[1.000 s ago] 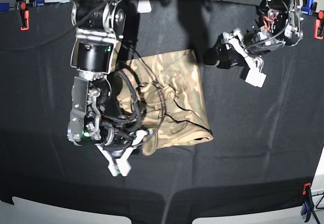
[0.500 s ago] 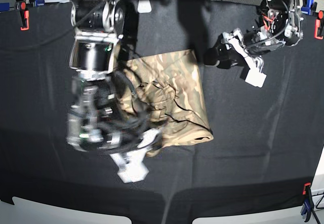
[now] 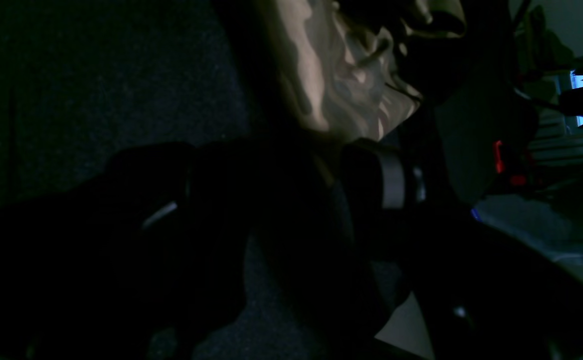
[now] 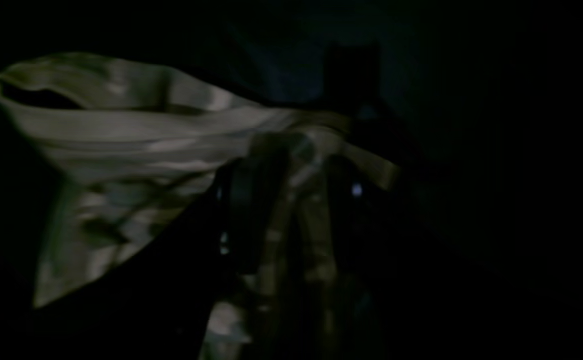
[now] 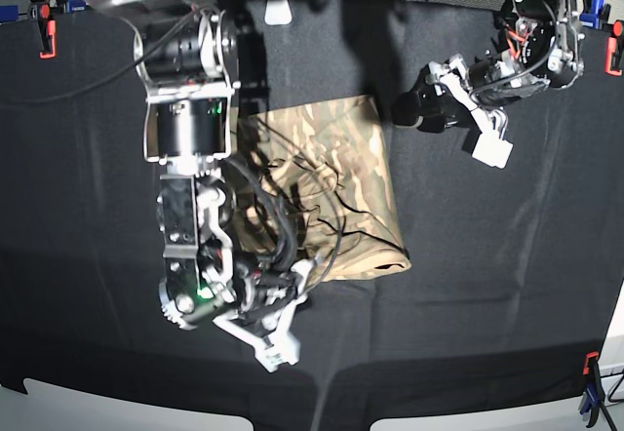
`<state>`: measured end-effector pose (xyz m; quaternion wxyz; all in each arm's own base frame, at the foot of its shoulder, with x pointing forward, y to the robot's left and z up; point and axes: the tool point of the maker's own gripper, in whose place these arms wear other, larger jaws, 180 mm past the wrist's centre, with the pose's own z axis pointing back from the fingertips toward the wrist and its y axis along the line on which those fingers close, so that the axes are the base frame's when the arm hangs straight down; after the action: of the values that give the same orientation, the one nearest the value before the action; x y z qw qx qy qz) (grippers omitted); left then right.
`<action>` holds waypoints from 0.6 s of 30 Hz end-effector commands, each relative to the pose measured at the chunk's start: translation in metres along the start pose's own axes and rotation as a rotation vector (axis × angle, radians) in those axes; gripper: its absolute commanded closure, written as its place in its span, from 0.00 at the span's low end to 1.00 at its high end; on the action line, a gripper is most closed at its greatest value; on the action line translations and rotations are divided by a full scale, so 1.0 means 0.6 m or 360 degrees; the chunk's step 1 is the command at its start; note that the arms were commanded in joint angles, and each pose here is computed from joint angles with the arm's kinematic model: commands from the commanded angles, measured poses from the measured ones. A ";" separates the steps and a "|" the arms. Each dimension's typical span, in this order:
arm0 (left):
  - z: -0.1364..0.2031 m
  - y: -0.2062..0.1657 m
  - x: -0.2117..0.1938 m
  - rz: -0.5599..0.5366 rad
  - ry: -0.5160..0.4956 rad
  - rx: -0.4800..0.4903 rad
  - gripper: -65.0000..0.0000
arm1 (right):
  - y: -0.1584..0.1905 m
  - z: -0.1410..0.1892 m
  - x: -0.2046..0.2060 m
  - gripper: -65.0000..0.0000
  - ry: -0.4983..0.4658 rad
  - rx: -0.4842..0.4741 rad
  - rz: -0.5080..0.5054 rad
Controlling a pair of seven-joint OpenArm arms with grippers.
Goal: Layout the t-shirt on the table in an organized manner, then fold the t-shirt properly
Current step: 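Lower the folded end with the right gripper onto the shirt bundle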
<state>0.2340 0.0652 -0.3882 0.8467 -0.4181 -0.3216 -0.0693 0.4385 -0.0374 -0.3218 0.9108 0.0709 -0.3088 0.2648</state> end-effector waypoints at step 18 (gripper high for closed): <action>0.003 -0.007 0.021 -0.0033 -0.0058 -0.0030 0.44 | -0.019 0.011 0.022 0.68 -0.0056 -0.0096 -0.0088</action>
<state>0.2340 0.0654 -0.3882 0.8468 -0.4180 -0.3216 -0.0694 0.4360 -0.0464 -0.3303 0.9238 0.0562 -0.3001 0.2312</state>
